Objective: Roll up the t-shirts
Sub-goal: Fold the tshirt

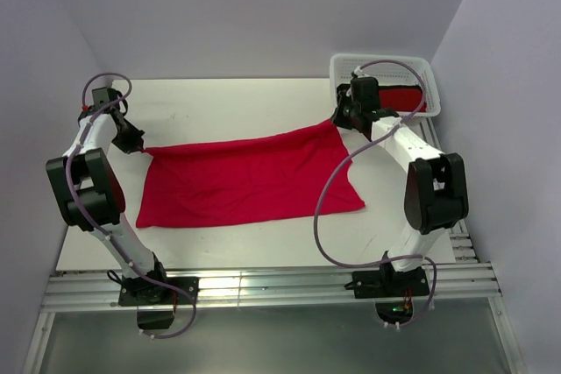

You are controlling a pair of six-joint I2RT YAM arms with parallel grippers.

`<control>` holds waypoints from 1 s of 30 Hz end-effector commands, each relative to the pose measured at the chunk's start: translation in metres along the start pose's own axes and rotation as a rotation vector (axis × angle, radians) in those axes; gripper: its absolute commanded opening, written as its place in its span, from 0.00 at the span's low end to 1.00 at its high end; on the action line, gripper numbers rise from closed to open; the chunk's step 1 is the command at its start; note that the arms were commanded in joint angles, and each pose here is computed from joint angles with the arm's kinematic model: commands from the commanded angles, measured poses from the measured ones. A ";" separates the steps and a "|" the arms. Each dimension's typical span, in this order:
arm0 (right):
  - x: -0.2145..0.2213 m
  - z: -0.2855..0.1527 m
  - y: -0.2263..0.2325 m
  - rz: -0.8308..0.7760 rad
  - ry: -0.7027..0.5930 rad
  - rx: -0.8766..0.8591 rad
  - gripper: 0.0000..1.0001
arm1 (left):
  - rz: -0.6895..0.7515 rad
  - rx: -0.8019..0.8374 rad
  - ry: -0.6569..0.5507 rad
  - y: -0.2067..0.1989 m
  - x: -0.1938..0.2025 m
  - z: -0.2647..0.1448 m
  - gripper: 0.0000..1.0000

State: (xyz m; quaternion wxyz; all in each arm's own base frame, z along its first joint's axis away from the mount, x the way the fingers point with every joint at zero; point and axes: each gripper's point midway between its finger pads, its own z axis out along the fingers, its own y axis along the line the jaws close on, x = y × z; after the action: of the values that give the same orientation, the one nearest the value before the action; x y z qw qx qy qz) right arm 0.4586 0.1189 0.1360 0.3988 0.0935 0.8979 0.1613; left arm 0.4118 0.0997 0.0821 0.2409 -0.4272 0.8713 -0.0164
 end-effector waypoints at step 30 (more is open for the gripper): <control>0.035 -0.059 -0.023 0.044 -0.010 0.048 0.00 | -0.023 -0.033 -0.019 0.037 0.027 -0.040 0.00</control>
State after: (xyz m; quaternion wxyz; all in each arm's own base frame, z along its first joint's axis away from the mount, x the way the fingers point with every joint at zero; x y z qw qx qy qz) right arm 0.3951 0.1060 0.1316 0.3831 0.1102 0.9034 0.1583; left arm 0.3602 0.0925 0.0865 0.2282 -0.4345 0.8713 -0.0057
